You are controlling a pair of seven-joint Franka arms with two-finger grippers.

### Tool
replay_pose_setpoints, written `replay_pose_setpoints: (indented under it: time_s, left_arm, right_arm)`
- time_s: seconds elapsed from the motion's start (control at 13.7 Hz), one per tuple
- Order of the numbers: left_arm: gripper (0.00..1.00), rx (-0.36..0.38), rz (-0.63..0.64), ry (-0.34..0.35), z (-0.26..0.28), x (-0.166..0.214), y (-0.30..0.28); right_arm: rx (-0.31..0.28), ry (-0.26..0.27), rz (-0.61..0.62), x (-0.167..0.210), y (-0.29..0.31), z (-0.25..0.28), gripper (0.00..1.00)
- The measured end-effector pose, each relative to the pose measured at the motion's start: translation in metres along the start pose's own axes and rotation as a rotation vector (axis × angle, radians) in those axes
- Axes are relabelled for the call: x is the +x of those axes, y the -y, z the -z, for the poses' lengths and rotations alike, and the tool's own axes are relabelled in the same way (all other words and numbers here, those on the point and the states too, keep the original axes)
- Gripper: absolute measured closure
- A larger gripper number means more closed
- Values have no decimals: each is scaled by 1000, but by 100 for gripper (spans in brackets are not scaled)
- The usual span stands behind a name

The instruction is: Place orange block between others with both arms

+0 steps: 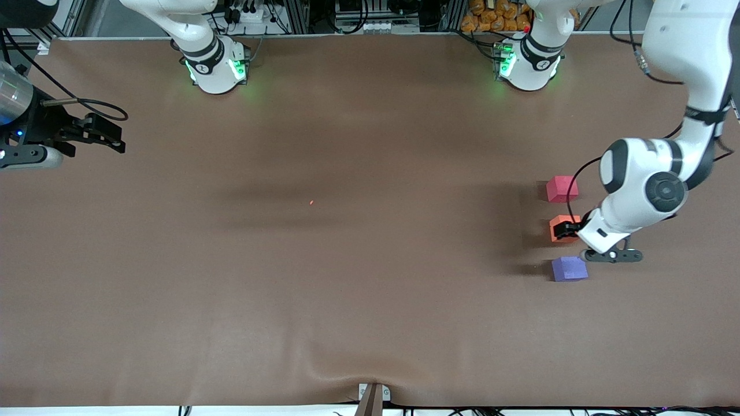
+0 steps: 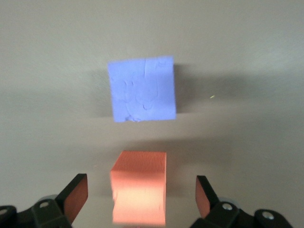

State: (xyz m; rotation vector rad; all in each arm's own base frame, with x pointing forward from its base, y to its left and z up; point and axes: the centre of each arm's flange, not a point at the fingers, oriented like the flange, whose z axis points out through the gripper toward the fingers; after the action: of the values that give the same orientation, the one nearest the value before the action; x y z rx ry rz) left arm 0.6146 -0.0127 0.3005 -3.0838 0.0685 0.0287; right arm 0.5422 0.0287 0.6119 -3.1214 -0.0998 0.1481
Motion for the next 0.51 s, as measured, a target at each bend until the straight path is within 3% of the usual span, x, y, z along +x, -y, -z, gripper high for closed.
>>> replay_pose_setpoints:
  time_s: [0.22,0.51]
  left_arm:
    - [0,18,-11,-24,94,7,-9]
    - [0,26,-19,-72,180,18,-9]
  right_arm:
    - [0,4,0,0,0,-1,0]
    - [1,1,-6,0,-3,-1,0]
